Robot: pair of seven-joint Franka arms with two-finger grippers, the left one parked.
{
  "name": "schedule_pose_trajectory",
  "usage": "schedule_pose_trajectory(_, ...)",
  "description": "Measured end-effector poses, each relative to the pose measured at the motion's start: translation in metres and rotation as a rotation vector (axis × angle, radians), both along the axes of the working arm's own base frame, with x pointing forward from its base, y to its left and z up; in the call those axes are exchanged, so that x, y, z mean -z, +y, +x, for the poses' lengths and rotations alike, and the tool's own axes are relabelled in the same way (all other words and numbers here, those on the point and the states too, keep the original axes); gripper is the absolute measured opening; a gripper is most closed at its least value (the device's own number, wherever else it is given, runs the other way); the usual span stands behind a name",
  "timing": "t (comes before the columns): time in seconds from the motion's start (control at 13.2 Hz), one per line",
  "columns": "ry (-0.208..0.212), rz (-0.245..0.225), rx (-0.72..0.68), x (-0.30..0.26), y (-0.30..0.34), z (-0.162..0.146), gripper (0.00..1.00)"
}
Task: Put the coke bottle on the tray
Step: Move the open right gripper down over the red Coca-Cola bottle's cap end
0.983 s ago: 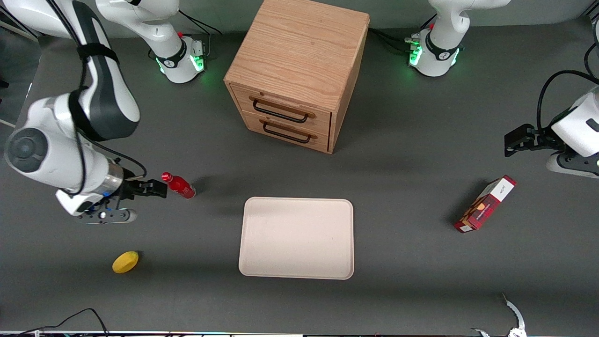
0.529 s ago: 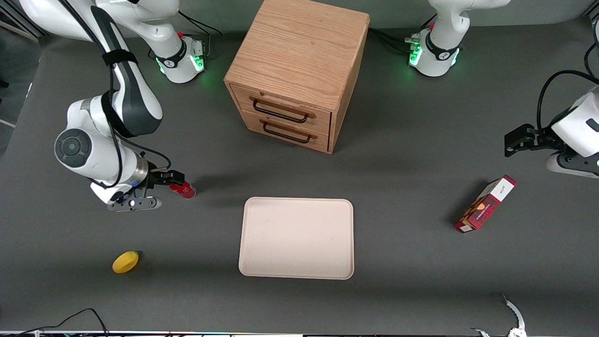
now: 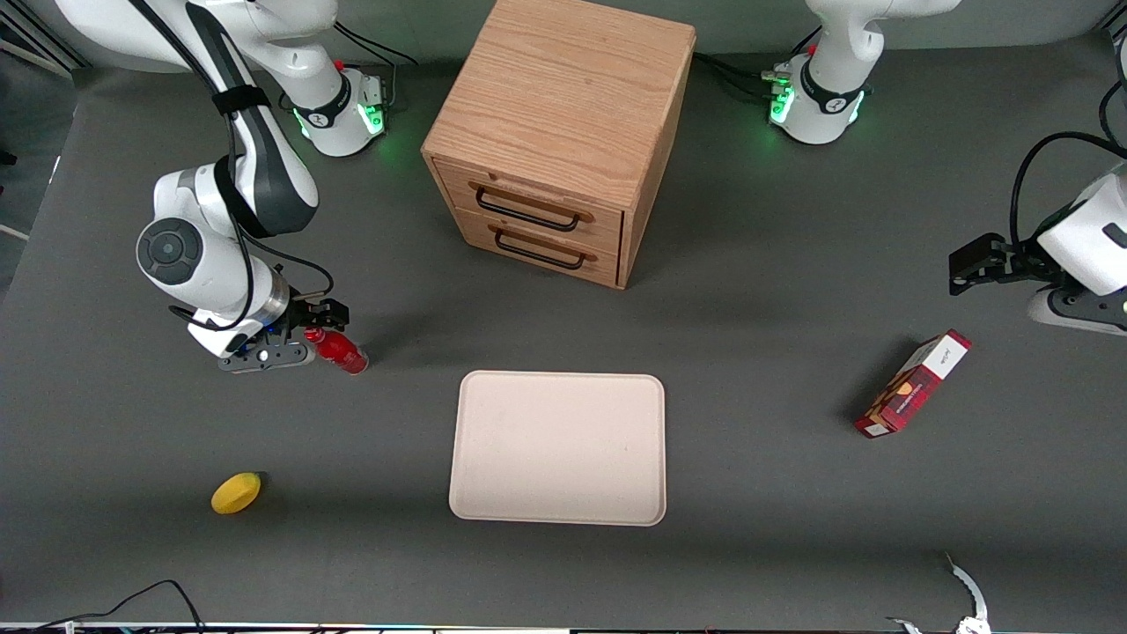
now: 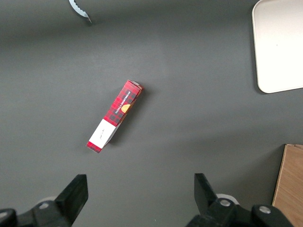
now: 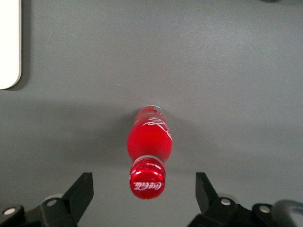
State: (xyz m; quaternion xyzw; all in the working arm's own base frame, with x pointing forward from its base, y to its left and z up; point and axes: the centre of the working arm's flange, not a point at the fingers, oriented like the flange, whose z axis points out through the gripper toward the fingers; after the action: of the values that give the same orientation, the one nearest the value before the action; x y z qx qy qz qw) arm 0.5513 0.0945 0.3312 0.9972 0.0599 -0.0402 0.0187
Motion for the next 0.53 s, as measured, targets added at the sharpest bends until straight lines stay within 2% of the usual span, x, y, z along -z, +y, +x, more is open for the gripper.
schedule_pose_trajectory(0.38, -0.007, 0.002, -0.011, 0.0017, -0.0011, -0.0013, 0.93)
schedule_pose_trajectory(0.53, -0.008, 0.002, -0.018, 0.0005, -0.0012, -0.0018, 0.74)
